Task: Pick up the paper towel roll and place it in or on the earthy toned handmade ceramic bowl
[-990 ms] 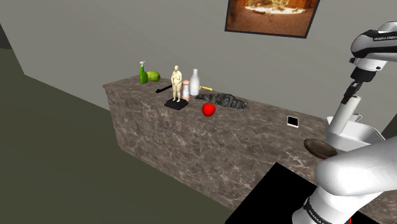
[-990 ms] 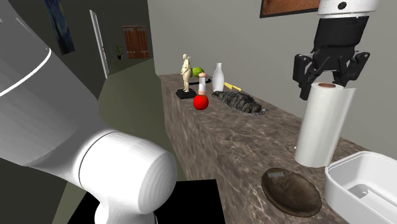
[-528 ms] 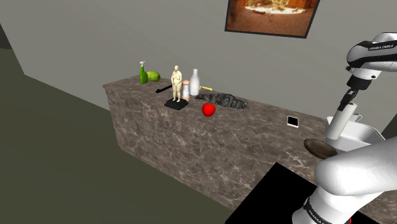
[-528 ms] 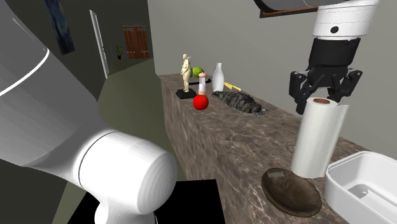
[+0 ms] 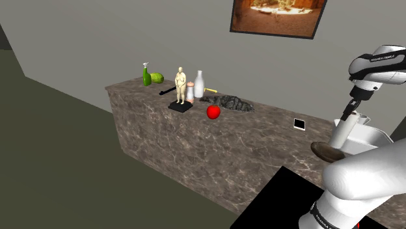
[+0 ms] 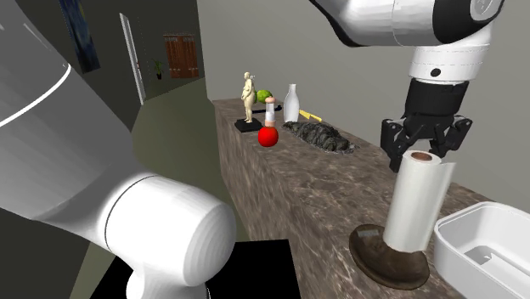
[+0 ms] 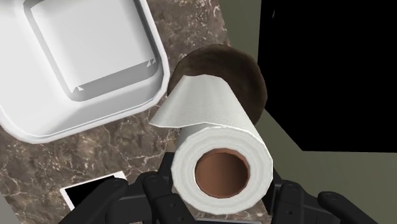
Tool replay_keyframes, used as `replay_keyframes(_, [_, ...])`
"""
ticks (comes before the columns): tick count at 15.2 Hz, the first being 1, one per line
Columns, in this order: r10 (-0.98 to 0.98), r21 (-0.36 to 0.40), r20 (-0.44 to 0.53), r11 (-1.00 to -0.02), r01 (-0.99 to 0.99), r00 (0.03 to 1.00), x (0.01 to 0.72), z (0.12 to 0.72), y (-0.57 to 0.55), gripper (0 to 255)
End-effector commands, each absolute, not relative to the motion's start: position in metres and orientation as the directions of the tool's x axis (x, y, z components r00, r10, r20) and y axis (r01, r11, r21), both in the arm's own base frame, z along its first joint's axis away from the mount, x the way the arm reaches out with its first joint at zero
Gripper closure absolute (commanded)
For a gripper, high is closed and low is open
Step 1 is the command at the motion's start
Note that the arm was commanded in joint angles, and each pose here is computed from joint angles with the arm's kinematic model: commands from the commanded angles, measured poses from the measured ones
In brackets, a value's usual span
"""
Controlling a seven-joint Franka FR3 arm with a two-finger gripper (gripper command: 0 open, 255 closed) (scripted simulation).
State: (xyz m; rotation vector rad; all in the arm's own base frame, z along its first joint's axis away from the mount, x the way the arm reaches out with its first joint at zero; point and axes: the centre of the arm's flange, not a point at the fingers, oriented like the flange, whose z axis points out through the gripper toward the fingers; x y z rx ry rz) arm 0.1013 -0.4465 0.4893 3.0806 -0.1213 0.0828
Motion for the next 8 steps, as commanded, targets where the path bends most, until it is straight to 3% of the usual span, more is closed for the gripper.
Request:
replay_keyframes(1, [-0.077,0.056,0.056,-0.995,-0.080,0.995,0.101,0.479,-0.447,255])
replay_keyframes(8, [-0.077,0.056,0.056,-0.995,-0.080,0.995,0.101,0.456,-0.447,255])
